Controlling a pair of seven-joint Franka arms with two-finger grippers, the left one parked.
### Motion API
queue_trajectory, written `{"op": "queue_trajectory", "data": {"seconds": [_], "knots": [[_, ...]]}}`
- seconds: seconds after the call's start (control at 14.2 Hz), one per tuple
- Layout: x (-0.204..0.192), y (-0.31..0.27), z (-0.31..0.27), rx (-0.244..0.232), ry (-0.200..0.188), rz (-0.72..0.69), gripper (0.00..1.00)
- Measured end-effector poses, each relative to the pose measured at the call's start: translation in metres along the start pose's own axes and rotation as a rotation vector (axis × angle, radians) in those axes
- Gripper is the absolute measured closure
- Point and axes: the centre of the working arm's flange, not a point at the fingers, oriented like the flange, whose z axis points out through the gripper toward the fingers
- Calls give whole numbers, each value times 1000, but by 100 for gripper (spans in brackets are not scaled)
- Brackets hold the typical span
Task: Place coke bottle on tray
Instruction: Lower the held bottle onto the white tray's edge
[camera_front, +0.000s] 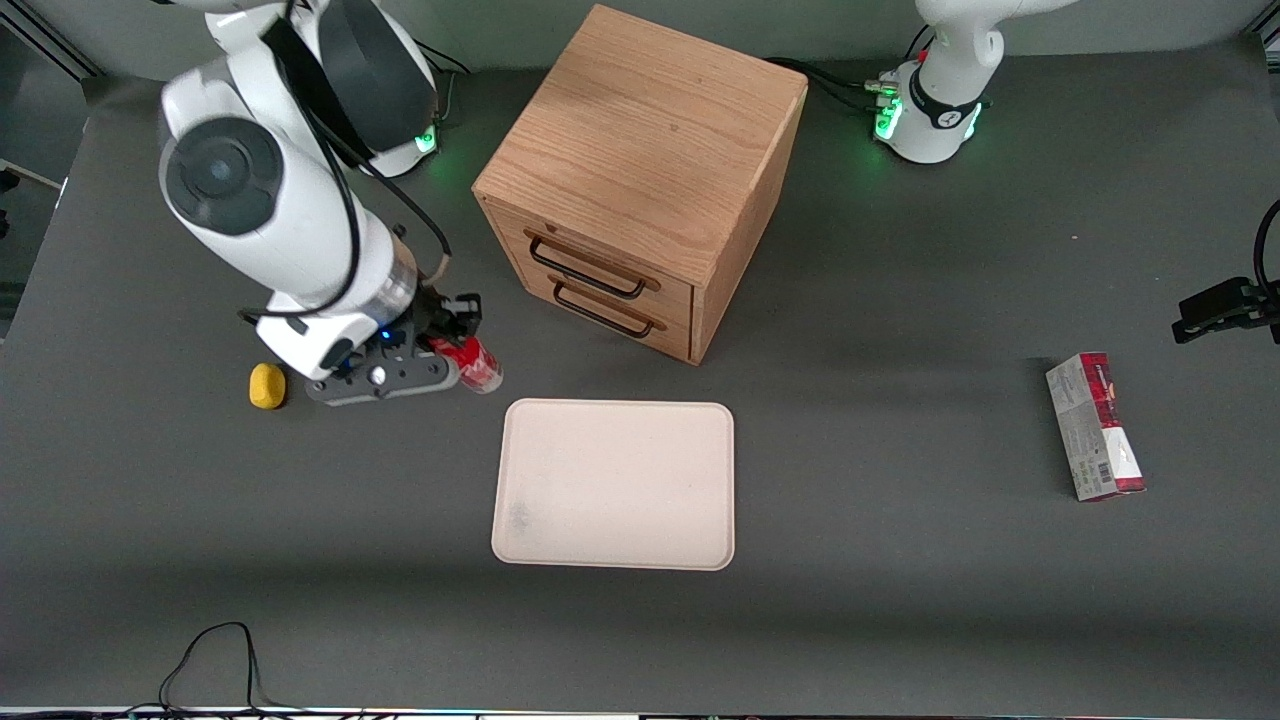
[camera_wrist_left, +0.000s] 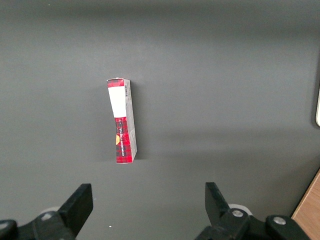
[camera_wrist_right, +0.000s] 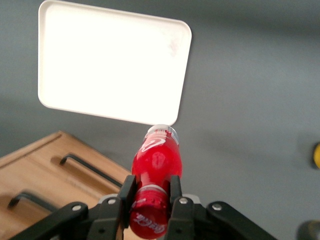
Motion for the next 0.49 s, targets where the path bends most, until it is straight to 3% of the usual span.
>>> {"op": "queue_trajectory", "data": {"seconds": [0.21,0.49], "knots": [[13,-1,49,5,17,8,68],[21,1,59,19,62,14,68]]}}
